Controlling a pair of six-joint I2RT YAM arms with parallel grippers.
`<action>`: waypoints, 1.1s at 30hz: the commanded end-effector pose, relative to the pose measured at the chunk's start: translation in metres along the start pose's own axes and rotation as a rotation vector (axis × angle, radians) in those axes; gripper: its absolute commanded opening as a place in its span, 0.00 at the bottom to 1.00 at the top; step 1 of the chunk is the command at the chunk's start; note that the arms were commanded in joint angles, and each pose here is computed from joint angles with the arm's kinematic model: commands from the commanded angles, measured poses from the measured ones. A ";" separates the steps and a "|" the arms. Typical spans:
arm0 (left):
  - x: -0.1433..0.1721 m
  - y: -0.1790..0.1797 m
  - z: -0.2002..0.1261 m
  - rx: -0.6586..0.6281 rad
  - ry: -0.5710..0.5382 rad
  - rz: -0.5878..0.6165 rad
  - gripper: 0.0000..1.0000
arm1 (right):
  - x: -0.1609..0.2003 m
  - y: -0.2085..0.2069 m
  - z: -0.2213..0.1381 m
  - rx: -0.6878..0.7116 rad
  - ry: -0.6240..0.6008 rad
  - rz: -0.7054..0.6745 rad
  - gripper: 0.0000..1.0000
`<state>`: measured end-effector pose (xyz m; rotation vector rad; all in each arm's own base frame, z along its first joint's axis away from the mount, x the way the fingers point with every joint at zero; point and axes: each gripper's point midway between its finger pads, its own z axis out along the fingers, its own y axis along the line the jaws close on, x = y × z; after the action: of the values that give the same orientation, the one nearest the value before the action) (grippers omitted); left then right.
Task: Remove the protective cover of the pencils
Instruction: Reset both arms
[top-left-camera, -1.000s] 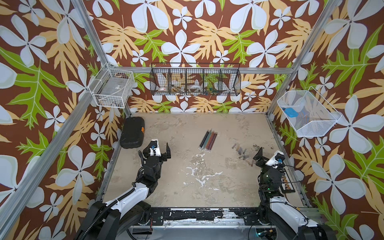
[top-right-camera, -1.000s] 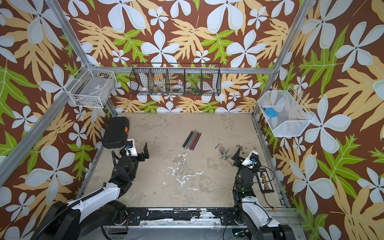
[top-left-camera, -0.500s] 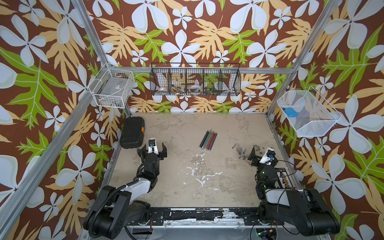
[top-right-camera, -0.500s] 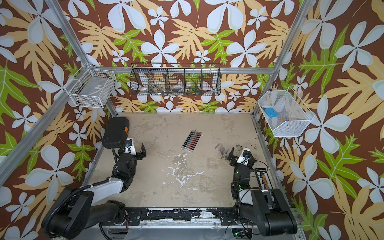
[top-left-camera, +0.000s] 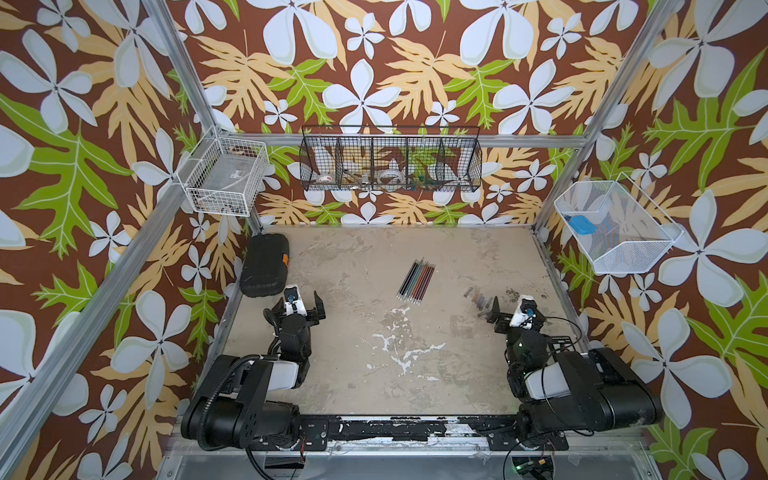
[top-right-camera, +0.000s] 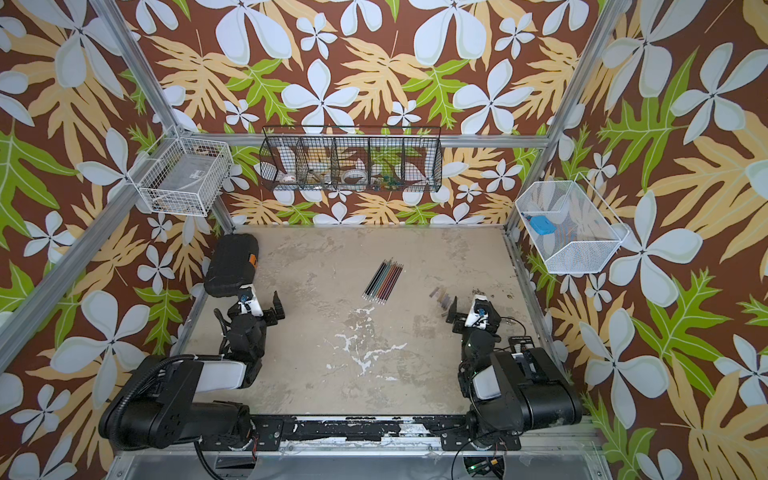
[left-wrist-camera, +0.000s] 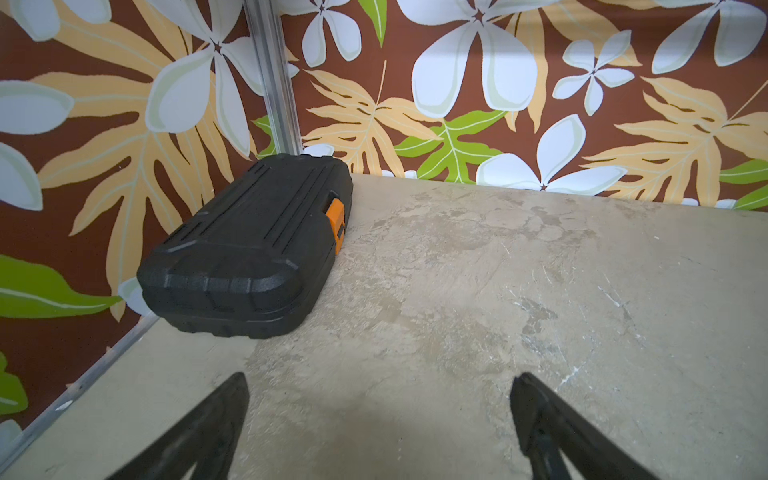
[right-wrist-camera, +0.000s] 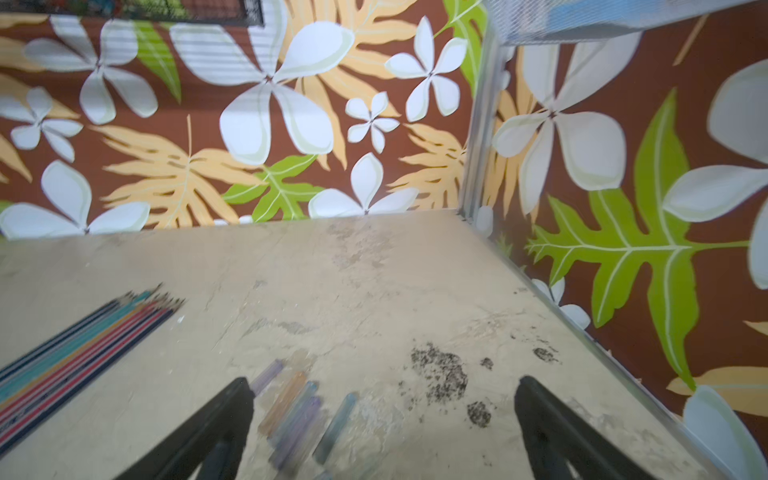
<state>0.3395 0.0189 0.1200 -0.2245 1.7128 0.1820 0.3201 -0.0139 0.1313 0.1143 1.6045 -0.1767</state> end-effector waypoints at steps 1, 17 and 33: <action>-0.023 0.003 -0.006 0.015 -0.131 -0.088 1.00 | -0.007 0.001 0.003 0.013 -0.024 -0.039 1.00; -0.015 -0.031 0.007 0.211 -0.065 -0.011 0.95 | 0.005 0.025 0.037 -0.128 0.093 -0.071 1.00; -0.015 -0.021 0.011 0.187 -0.056 -0.047 1.00 | 0.002 0.033 0.026 -0.253 0.055 -0.048 1.00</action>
<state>0.3570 0.0013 0.1282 -0.1076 1.6785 0.0018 0.3533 0.0022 0.1168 -0.0449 1.7252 -0.0420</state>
